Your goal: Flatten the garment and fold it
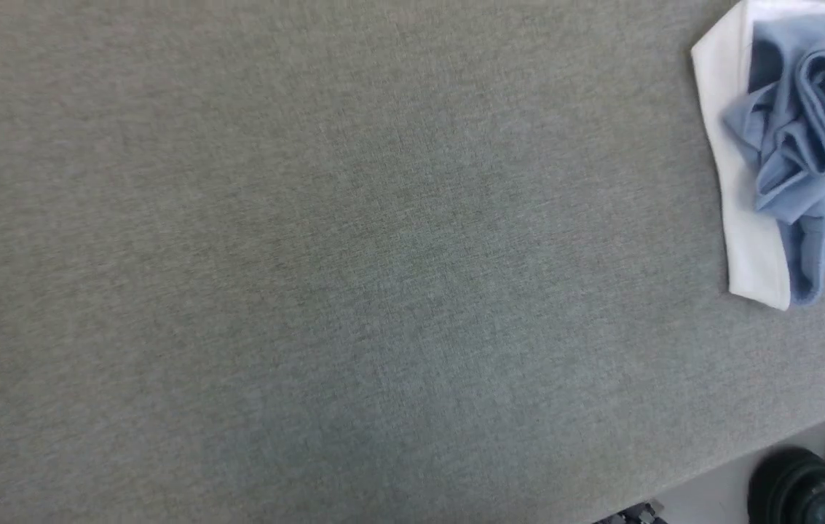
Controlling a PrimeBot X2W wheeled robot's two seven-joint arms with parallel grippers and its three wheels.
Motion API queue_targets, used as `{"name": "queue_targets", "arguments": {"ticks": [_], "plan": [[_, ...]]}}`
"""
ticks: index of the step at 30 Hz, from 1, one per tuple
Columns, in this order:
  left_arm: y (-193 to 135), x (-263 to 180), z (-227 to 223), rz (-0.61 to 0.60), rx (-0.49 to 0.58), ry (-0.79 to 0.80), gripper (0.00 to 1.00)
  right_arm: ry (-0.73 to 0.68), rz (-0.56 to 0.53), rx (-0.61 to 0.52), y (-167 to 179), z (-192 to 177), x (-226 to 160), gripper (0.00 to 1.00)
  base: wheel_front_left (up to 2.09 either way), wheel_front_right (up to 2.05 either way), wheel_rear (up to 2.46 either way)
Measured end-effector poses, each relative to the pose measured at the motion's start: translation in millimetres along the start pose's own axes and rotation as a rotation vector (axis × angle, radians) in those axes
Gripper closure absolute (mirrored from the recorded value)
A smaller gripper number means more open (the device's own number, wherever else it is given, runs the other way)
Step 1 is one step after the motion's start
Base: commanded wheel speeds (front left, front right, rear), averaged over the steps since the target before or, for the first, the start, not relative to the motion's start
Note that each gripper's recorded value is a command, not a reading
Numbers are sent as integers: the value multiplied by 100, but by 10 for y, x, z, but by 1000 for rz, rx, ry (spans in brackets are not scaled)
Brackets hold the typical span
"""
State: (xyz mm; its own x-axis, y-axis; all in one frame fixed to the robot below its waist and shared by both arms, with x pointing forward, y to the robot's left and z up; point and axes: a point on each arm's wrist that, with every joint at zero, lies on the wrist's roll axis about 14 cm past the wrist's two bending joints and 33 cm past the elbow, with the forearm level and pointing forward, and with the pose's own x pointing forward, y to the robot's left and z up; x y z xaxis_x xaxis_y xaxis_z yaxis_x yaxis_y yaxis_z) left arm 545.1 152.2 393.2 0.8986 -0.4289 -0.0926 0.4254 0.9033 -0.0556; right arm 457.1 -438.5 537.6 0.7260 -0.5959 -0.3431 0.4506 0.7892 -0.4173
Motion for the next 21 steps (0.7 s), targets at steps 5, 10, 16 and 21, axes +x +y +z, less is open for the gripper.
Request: {"name": "queue_targets", "arguments": {"ticks": [5,10,16,21], "plan": [[-117,-82,176,22,-35,-34,0,-204,108,47,118,545,-142,0,0,0,0],[-117,-153,529,66,-33,-114,0,-364,189,110,231,890,-350,0,0,0,0],[-23,-384,902,152,-24,-188,0,-539,302,228,487,1222,-686,0,0,0,0],[93,-651,1189,229,-13,-246,0,-672,384,333,727,1356,-1056,0,0,0,0]]}}
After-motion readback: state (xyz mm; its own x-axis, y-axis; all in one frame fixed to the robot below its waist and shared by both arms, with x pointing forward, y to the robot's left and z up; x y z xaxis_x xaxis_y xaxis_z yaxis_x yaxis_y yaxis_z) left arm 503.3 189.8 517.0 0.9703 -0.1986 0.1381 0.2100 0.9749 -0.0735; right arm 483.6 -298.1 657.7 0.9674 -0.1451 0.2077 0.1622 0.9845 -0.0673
